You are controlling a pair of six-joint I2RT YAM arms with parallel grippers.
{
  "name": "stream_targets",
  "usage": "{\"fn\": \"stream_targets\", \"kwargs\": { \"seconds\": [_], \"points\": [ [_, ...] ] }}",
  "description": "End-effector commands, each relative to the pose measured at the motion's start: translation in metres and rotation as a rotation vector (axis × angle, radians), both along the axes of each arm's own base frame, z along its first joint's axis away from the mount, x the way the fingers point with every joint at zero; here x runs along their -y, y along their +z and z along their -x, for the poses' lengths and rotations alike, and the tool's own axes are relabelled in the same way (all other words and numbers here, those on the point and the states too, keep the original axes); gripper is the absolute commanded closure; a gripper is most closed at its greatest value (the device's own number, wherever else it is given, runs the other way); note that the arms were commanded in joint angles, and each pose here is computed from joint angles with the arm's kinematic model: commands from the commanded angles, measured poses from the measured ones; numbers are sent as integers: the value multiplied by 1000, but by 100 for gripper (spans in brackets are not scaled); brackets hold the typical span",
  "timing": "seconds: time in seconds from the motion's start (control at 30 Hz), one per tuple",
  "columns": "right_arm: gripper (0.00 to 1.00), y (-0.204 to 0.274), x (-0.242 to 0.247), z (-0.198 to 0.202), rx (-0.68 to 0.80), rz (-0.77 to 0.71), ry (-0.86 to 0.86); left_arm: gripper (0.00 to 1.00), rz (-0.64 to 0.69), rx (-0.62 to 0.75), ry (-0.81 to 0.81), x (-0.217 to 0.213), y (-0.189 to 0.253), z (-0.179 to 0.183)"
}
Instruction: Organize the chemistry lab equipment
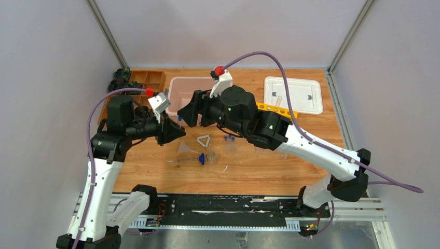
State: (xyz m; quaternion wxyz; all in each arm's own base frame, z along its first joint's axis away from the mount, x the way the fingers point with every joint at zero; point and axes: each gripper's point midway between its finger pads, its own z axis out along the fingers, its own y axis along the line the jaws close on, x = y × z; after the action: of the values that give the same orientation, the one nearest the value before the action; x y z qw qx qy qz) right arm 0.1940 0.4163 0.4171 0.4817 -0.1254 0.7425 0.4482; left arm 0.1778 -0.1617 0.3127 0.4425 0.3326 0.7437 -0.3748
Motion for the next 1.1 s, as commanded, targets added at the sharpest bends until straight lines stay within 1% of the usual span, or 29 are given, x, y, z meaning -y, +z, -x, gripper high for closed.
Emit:
{"fn": "stream_targets", "kwargs": {
  "seconds": [0.0,0.07,0.37,0.47,0.57,0.63,0.77,0.8,0.83,0.87,0.9,0.93,0.97,1.0,1.07],
  "points": [
    [35,-21,-7,10,-35,138,93,100,-55,111,-12,-5,-2,-6],
    [38,-25,-11,10,-48,163,108,100,-57,119,-15,-5,-1,-6],
    [52,-38,-26,6,-86,176,127,100,-61,164,-32,-6,0,2],
    [60,-45,-33,2,-103,185,130,100,-61,178,-45,-5,-2,6],
    [65,-49,-37,-1,-112,190,130,100,-69,190,-45,-6,-5,8],
    [71,-53,-38,-2,-114,200,132,100,-81,195,-38,-8,-8,7],
    [92,-60,-37,-1,-125,220,138,99,-98,201,-12,-12,-9,3],
    [96,-62,-34,-1,-127,229,136,88,-100,198,-6,-12,-9,2],
    [100,-63,-30,-3,-129,238,131,68,-102,197,2,-13,-8,2],
    [100,-65,-24,-5,-130,252,124,53,-103,189,16,-14,-8,0],
    [100,-67,-13,-8,-125,285,115,34,-113,181,46,-17,-9,-3],
    [100,-66,3,-12,-120,311,91,14,-127,175,81,-21,-10,-7],
    [100,-73,19,-18,-126,358,61,2,-147,172,121,-27,-11,-10],
    [100,-72,41,-24,-120,381,26,0,-175,169,158,-33,-13,-14],
    [100,-84,86,-38,-119,448,-74,0,-228,166,214,-44,-17,-18]
  ]
}}
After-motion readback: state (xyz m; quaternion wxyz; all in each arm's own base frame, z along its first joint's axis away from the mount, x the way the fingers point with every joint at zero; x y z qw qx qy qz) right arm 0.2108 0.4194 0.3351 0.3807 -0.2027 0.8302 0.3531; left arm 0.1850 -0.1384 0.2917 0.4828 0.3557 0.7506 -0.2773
